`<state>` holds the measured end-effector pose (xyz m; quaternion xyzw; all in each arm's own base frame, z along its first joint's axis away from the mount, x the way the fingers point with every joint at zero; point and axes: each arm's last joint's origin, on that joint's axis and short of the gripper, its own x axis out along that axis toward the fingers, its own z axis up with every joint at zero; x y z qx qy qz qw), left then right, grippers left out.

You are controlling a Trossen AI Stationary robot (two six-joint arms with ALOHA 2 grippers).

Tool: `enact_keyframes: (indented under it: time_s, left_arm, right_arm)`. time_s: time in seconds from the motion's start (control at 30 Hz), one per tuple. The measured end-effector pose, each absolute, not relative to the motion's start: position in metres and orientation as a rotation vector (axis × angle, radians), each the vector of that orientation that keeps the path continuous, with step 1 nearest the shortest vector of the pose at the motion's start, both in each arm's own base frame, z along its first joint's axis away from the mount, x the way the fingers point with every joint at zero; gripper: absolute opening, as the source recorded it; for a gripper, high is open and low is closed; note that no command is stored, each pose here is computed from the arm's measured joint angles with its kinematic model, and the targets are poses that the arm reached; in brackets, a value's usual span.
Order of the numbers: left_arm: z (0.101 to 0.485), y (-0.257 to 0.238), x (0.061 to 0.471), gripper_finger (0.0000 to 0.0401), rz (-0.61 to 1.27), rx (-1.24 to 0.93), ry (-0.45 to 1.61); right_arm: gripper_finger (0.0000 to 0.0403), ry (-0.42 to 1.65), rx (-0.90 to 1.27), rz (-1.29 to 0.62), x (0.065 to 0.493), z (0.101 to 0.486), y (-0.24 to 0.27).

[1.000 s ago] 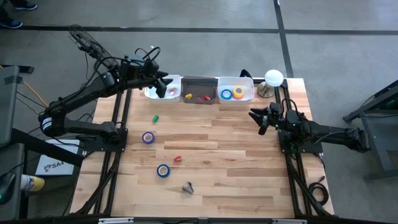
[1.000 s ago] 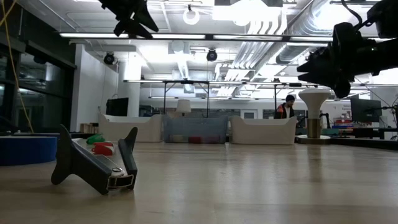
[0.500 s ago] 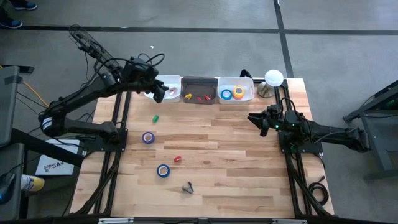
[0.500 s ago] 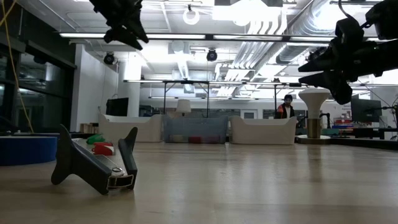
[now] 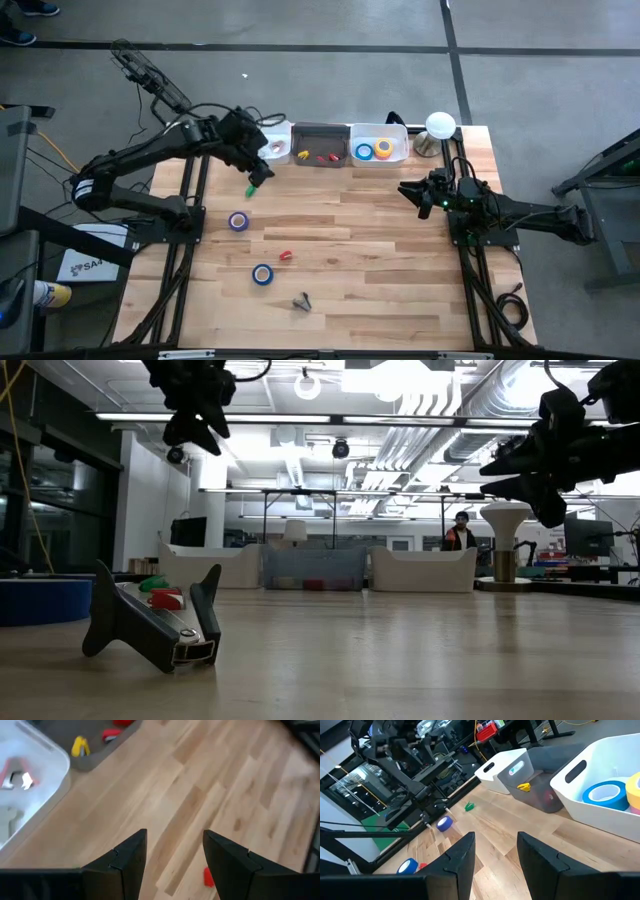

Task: Pick and place Stapler, Stapler remover, tape
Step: Put the red stapler into the black transparent bin

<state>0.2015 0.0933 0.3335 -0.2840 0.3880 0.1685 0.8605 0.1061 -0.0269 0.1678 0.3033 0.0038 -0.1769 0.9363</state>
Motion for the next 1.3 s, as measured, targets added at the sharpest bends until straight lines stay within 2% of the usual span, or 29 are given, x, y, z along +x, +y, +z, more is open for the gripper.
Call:
enact_keyframes:
  time_s: [0.37,1.0,1.3]
  left_arm:
    - [0.313,0.070,0.224,0.0191,0.459,-0.701,0.961]
    - [0.244,0.021,0.287,0.0191,0.223,-0.482,1.301]
    - [0.228,-0.010,0.306,0.0191,0.134,-0.519,1.295]
  right_arm:
    - [0.0138,0.008,0.620,-0.361,0.106,0.168,-0.027]
    - [0.0138,0.009,0.620,-0.362,0.106,0.168,-0.027]
    - [0.0138,0.012,0.620,-0.363,0.106,0.167,-0.027]
